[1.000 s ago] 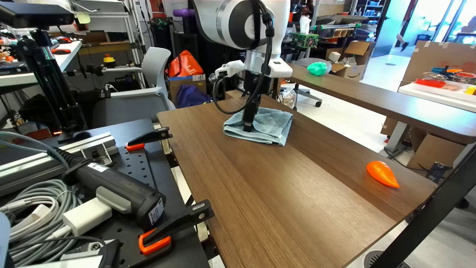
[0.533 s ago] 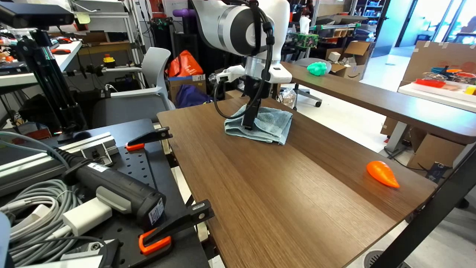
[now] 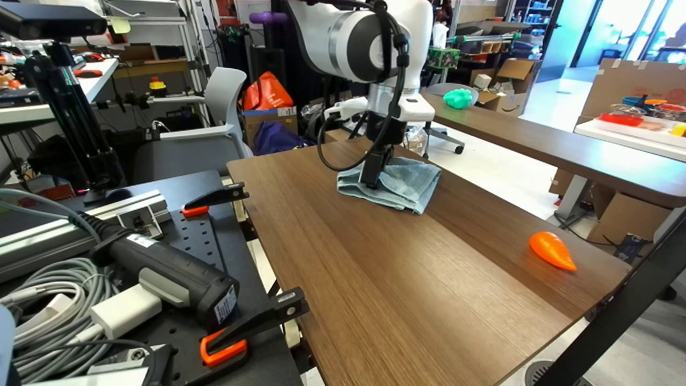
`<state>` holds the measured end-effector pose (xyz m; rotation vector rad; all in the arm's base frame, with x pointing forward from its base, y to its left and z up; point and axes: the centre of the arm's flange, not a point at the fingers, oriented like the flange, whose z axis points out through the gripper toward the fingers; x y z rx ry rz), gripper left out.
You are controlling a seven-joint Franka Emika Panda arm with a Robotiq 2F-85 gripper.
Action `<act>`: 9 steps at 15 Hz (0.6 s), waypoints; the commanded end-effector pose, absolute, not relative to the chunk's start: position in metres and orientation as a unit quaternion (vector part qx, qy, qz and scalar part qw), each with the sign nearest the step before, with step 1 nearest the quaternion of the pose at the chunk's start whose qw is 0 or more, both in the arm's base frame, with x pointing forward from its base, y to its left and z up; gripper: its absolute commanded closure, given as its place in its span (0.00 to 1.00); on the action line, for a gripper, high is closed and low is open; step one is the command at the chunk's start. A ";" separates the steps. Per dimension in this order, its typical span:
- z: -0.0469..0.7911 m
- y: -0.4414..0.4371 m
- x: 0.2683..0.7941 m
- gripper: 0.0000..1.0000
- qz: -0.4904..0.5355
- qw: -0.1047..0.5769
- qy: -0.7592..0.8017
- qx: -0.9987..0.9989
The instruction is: Wipe the table with the blue towel
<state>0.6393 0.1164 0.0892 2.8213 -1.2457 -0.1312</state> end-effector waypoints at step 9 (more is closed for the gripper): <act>0.058 0.050 0.694 0.00 -0.077 0.057 -0.546 0.832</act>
